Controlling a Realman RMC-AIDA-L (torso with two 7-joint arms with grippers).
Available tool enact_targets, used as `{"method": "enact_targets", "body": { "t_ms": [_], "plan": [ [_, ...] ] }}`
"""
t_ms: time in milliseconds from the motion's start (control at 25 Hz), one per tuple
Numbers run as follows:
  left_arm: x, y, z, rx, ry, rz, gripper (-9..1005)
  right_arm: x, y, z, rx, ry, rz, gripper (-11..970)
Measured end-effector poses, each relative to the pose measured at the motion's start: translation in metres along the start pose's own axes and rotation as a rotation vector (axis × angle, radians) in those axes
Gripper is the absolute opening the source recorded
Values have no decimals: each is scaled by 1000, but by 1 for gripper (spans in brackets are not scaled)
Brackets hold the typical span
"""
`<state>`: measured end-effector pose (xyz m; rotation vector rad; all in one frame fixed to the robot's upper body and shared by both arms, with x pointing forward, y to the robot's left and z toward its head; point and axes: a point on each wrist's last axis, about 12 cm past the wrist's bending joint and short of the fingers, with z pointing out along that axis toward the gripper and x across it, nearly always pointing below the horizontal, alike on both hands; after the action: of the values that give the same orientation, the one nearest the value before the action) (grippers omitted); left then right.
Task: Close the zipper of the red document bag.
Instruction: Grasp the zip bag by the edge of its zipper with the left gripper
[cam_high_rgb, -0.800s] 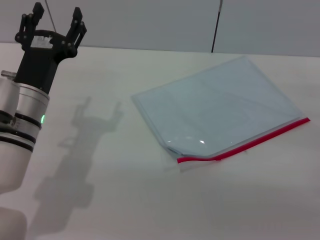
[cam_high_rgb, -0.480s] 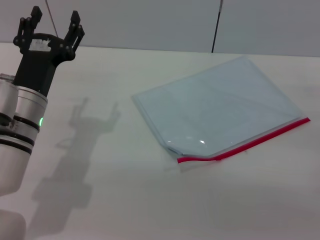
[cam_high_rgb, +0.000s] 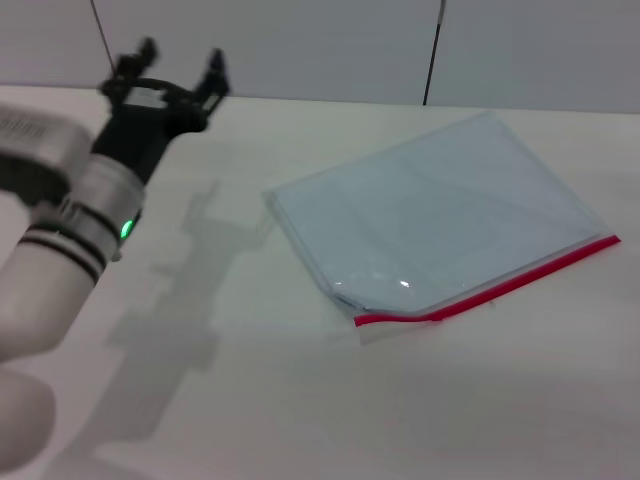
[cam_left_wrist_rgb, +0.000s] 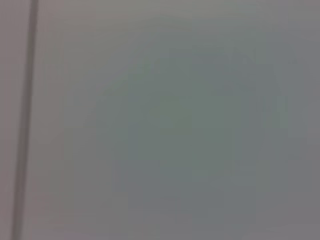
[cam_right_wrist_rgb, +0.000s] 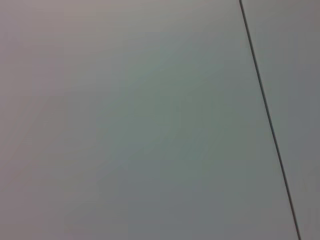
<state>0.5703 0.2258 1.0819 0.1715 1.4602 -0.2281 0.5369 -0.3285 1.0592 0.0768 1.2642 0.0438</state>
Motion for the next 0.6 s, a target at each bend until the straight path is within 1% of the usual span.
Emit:
{"method": "enact_targets", "body": {
  "t_ms": [40,120,200,240,320,440,600],
  "plan": [
    [-4,-3,6,51,66,-5,831,1,0,0,1,5,-1,882],
    [-10,-4,9,96,100,5,831,1,-1,0,3,12,-1,882],
    [-16,-7,13,164,153,38,831,1,-1,0,6,13,-1,882],
    [-21,-10,15,212,188,65,831,1,-1,0,7,13,0,882],
    [-27,-18,16,275,240,103,831,1,-2,0,10,12,0,882],
    [-31,-29,16,351,295,167,830,1,-2,0,10,12,0,882],
    [-42,-51,10,486,397,320,830,2,-2,0,9,22,-3,882]
  ]
}}
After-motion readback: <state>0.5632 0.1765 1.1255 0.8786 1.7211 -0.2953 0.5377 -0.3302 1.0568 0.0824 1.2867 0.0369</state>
